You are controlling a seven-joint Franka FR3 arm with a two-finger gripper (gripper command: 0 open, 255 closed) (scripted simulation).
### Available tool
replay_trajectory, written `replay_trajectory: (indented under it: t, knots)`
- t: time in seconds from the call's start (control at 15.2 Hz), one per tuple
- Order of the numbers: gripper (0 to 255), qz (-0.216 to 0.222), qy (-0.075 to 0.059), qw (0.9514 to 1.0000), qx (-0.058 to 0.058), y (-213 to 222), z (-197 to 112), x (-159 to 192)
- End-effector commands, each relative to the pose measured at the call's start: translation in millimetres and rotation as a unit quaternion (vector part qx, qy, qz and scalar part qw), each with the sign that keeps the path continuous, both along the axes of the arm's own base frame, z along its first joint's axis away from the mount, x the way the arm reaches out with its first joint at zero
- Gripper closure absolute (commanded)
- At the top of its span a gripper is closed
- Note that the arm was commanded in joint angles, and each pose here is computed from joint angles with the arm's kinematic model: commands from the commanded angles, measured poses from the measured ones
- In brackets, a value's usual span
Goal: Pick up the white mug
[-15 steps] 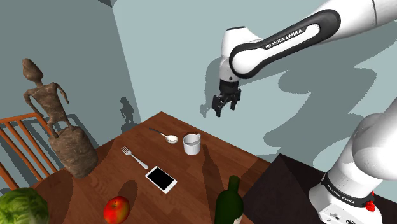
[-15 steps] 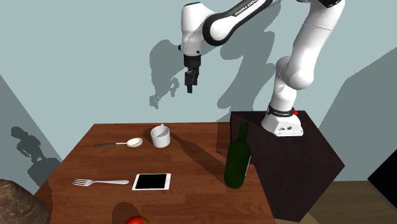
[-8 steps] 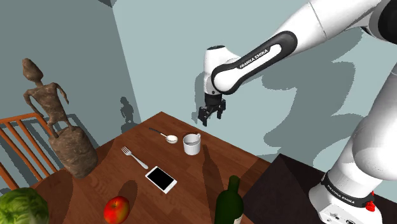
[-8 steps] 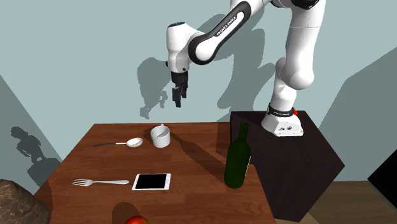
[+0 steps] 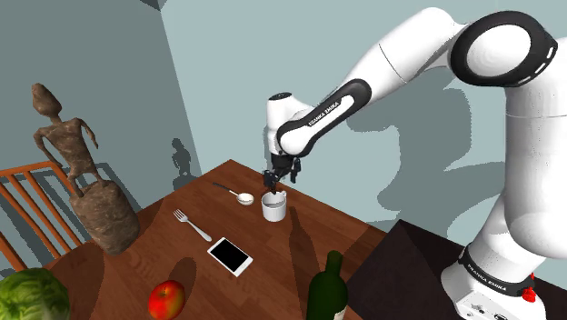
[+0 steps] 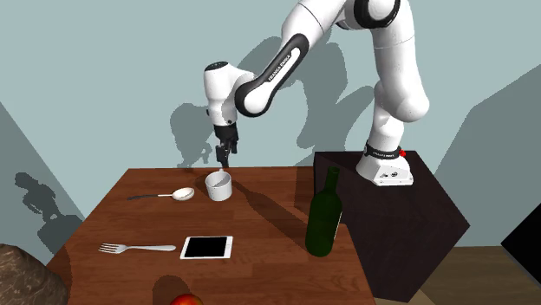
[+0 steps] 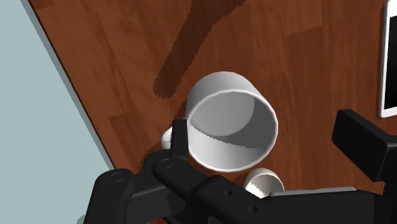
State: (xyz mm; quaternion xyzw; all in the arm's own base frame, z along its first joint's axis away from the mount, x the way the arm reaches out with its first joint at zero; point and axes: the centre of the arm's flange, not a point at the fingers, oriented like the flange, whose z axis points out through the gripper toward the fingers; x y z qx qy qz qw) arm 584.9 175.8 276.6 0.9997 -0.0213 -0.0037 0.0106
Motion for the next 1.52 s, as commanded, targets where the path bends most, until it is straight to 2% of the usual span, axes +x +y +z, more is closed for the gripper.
replay_trajectory:
  t: [0.0, 0.46, 0.99, 1.12, 1.19, 1.45]
  knots:
    - [0, 0.003, 0.001, 1.0, -0.003, 12, -24, 14]
    - [0, 0.014, 0.007, 0.9998, -0.012, 46, -95, 66]
    - [0, 0.014, 0.007, 0.9998, -0.013, 47, -138, 67]
    - [0, 0.014, 0.007, 0.9998, -0.013, 47, -138, 67]
    - [255, 0.014, 0.007, 0.9998, -0.013, 48, -138, 67]
    - [255, 0.014, 0.007, 0.9998, -0.013, 48, -138, 66]
